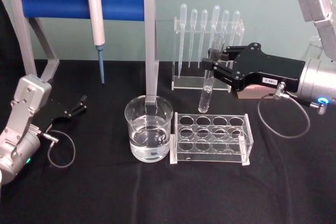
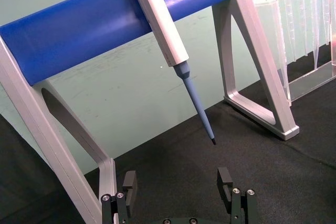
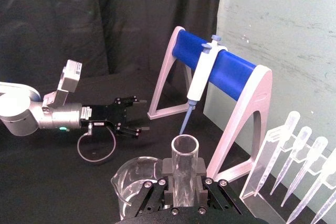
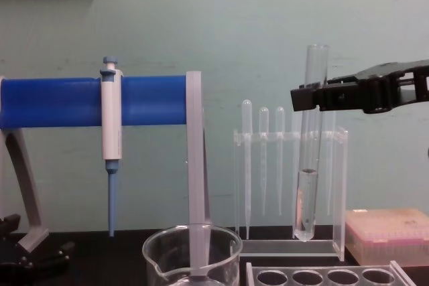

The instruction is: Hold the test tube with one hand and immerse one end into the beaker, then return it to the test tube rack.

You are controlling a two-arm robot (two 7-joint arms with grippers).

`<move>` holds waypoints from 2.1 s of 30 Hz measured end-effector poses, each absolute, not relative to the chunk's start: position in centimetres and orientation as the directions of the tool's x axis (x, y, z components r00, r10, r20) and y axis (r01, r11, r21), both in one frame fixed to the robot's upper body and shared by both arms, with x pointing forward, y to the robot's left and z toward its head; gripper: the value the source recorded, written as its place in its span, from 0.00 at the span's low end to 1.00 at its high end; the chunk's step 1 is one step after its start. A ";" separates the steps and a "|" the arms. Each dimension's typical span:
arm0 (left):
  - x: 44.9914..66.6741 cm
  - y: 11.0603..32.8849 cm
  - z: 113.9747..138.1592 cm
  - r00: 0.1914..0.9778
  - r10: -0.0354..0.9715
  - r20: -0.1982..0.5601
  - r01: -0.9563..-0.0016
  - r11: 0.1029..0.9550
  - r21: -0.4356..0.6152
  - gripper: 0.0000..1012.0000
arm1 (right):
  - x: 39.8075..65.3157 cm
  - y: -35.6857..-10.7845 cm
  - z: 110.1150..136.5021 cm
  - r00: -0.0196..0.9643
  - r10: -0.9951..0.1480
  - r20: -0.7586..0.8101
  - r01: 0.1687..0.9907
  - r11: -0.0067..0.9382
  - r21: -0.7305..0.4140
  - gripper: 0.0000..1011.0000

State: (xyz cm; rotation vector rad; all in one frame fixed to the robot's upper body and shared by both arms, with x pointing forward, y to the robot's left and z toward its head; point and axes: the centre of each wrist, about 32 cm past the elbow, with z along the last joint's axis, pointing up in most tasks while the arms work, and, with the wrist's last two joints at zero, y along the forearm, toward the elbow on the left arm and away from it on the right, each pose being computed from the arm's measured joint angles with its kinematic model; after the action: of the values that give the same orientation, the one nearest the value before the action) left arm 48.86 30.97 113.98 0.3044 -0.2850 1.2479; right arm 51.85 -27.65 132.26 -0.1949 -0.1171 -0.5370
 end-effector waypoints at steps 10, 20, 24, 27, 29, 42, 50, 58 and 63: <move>48.9 31.0 114.0 0.292 0.880 0.374 -0.955 0.287 0.070 0.99 | 51.9 -27.7 132.3 0.853 -0.497 0.162 0.519 0.841 -0.152 0.24; 48.9 31.0 114.0 0.292 0.880 0.374 -0.955 0.287 0.070 0.99 | 51.9 -27.7 132.3 0.852 -0.497 0.163 0.520 0.841 -0.152 0.24; 48.9 31.0 114.0 0.292 0.880 0.374 -0.955 0.287 0.070 0.99 | 51.9 -27.7 132.3 0.852 -0.497 0.164 0.520 0.841 -0.152 0.24; 48.9 31.0 114.0 0.292 0.880 0.374 -0.955 0.287 0.070 0.99 | 51.9 -27.7 132.3 0.852 -0.497 0.164 0.520 0.841 -0.152 0.24; 48.9 31.0 114.0 0.292 0.880 0.374 -0.955 0.287 0.070 0.99 | 51.9 -27.7 132.3 0.852 -0.497 0.164 0.520 0.841 -0.152 0.24; 48.9 31.0 114.0 0.292 0.880 0.374 -0.955 0.287 0.070 0.99 | 51.9 -27.7 132.3 0.853 -0.496 0.163 0.519 0.841 -0.152 0.24; 48.9 31.0 114.0 0.292 0.880 0.374 -0.955 0.287 0.070 0.99 | 51.9 -27.7 132.3 0.853 -0.496 0.164 0.519 0.841 -0.152 0.24; 48.9 31.0 114.0 0.292 0.880 0.374 -0.955 0.287 0.070 0.99 | 51.9 -27.7 132.3 0.853 -0.496 0.163 0.519 0.841 -0.152 0.24; 48.9 31.0 114.0 0.292 0.880 0.374 -0.955 0.287 0.070 0.99 | 51.9 -27.7 132.3 0.853 -0.496 0.163 0.519 0.841 -0.152 0.24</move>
State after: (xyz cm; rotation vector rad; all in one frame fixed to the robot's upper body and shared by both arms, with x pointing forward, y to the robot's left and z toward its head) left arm 48.86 30.97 113.98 0.3045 -0.2850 1.2479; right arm 51.87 -27.70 132.34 -0.1940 -0.1195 -0.5376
